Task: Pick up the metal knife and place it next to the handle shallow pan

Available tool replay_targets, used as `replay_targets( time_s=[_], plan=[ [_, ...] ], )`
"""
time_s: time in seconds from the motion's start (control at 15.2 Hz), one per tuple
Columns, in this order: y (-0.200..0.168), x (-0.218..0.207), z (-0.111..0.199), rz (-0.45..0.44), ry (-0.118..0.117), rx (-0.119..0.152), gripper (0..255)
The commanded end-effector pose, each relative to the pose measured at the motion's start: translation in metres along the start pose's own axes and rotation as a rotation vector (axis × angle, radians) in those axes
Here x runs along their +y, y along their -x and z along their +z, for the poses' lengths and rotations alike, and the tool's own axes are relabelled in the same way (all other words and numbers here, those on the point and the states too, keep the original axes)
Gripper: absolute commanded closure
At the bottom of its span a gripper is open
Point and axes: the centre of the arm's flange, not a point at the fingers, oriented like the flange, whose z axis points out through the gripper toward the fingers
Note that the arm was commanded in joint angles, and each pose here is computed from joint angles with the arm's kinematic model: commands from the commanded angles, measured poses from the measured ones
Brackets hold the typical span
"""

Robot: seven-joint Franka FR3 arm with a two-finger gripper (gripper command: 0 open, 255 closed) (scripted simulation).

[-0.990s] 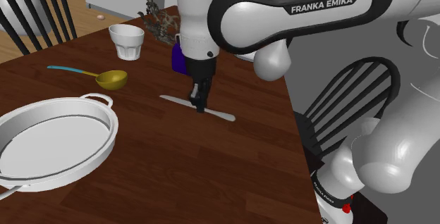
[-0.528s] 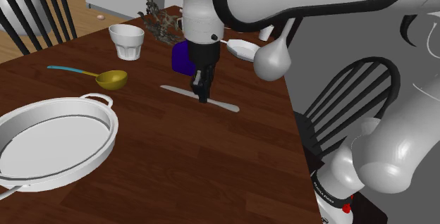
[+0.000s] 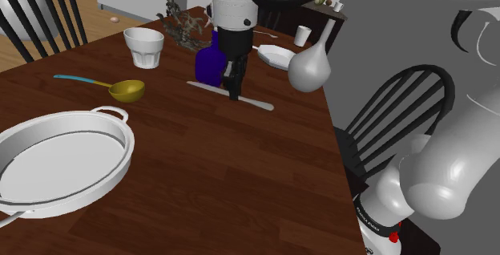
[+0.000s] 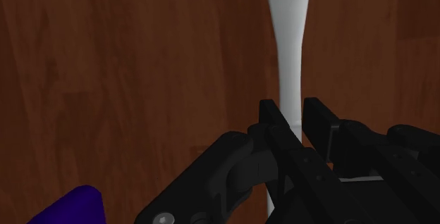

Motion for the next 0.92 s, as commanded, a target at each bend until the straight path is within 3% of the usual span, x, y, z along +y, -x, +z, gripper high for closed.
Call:
replay_targets(
  time_s=[0.0, 0.86],
  plan=[
    [-0.002, 0.027, 0.001, 0.000, 0.000, 0.000, 255],
    [-0.032, 0.196, 0.005, 0.000, 0.000, 0.000, 255]
  ],
)
